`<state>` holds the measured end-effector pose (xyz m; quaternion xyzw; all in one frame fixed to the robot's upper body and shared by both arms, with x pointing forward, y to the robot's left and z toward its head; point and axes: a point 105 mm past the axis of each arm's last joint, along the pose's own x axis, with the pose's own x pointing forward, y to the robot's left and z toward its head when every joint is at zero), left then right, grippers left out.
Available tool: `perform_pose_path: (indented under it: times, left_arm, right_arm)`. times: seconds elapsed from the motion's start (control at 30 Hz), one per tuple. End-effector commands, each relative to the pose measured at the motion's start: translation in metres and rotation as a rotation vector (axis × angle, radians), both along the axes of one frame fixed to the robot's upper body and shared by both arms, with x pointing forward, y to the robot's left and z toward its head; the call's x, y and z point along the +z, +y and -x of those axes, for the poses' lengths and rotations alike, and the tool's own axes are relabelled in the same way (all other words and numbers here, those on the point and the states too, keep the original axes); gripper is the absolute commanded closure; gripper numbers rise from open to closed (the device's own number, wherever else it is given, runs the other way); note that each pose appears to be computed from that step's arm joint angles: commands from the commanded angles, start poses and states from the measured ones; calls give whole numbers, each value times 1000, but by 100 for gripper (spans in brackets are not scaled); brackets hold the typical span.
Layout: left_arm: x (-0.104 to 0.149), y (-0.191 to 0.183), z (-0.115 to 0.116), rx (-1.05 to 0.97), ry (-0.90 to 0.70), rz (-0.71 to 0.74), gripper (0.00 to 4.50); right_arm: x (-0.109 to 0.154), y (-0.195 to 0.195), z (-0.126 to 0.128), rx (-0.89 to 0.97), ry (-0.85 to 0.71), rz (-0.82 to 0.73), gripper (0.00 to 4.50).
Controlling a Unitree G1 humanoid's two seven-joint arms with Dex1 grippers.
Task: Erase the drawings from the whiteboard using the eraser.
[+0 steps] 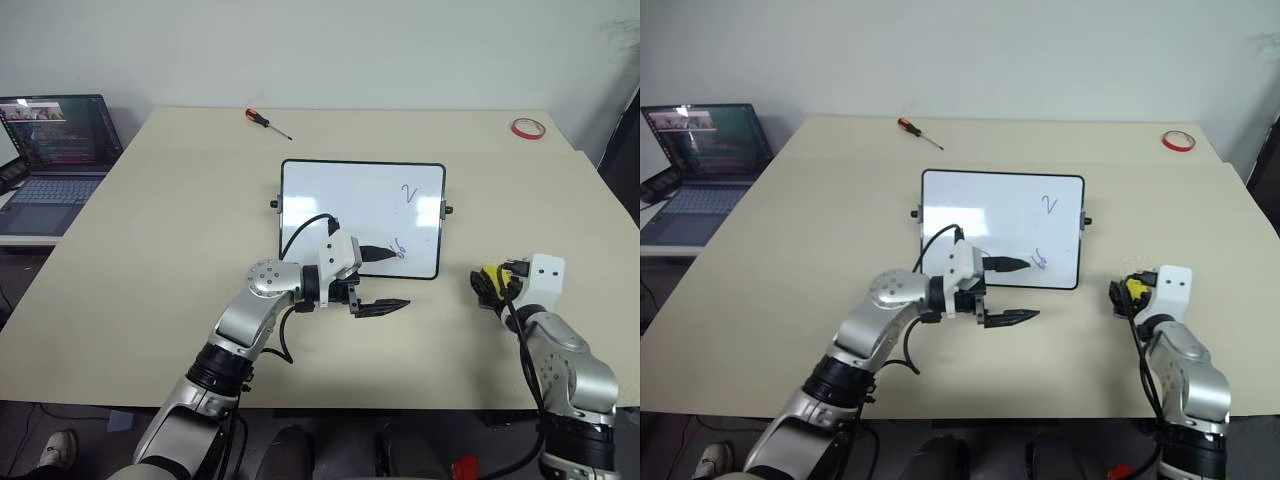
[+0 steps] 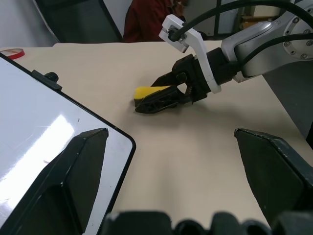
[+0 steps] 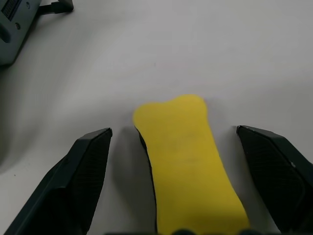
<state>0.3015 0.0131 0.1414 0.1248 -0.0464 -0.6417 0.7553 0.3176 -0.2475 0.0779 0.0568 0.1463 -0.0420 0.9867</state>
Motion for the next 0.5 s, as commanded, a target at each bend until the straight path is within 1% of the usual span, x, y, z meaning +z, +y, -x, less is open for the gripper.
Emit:
perform_pose_path:
  times: [0.03, 0.23, 0.27, 0.33, 0.43, 0.47, 0.5]
  left_arm:
    - [11, -5, 4, -20, -45, 21, 0]
    - [13, -5, 3, -19, -49, 21, 0]
    - [13, -5, 3, -18, -50, 20, 0]
    - [13, -5, 3, -17, -50, 19, 0]
    - [12, -4, 2, -13, -50, 18, 0]
    - [12, -4, 2, -12, -50, 17, 0]
    - [12, -4, 2, -11, -51, 18, 0]
  right_arm:
    - [11, -5, 3, -19, -33, 5, 2]
    - [11, -5, 2, -18, -33, 1, 2]
    - [11, -4, 2, -18, -35, -2, 19]
    - [12, -5, 1, -19, -38, -9, 60]
    - [13, -5, 0, -20, -44, -8, 168]
    - [13, -6, 0, -23, -47, -10, 198]
    - [13, -6, 0, -24, -48, -12, 242]
